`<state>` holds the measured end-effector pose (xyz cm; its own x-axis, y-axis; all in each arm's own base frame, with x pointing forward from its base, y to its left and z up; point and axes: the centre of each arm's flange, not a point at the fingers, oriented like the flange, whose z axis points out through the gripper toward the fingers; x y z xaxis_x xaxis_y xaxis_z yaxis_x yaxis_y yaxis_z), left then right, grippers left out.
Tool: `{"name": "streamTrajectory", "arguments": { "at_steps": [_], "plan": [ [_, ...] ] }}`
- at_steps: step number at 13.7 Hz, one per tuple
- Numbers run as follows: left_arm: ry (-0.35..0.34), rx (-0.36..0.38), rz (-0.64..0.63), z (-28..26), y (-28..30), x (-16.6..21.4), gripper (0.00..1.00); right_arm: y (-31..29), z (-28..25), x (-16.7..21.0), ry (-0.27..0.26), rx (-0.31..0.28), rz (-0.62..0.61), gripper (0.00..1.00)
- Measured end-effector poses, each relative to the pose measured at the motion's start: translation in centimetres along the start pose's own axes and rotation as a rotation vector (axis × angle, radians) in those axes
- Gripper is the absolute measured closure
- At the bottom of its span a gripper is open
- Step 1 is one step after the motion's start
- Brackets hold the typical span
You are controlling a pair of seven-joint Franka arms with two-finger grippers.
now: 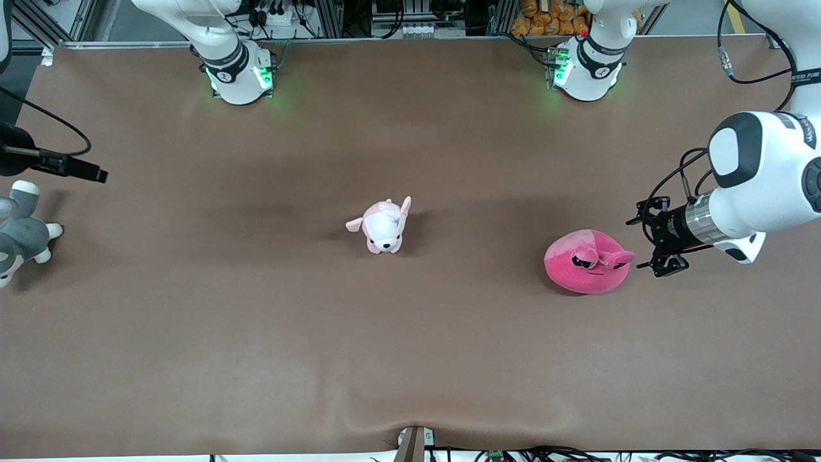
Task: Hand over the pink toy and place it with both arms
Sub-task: 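Reach the left gripper down to the pink plush and grasp it, then lift the pink plush with the left gripper while the right gripper approaches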
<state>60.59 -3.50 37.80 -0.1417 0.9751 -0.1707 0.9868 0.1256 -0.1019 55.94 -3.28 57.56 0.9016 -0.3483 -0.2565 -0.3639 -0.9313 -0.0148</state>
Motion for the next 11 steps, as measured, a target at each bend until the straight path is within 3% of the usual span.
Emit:
{"name": "streamTrajectory", "arguments": {
  "at_steps": [2,4,6,7,9,11],
  "plan": [
    [-0.004,-0.007,-0.009,1.4,0.3,-0.9,0.00,-3.5,0.3,-1.3,-0.048,0.071,0.133,0.00],
    [-0.010,-0.019,-0.012,2.8,0.6,-2.1,0.04,-7.0,0.7,-2.8,-0.144,0.158,0.296,0.00],
    [-0.013,-0.018,-0.013,3.8,0.8,-2.5,0.20,-9.6,0.8,-3.7,-0.240,0.231,0.442,0.00],
    [-0.014,-0.015,-0.014,4.1,0.9,-2.5,0.33,-10.7,1.0,-3.9,-0.271,0.245,0.484,0.00],
    [-0.013,-0.012,-0.018,4.3,1.0,-2.3,0.54,-13.2,1.7,-4.6,-0.298,0.251,0.495,0.00],
    [-0.013,-0.008,-0.022,4.5,1.0,-2.0,0.76,-17.0,2.7,-5.7,-0.285,0.246,0.489,0.00]
  ]
}}
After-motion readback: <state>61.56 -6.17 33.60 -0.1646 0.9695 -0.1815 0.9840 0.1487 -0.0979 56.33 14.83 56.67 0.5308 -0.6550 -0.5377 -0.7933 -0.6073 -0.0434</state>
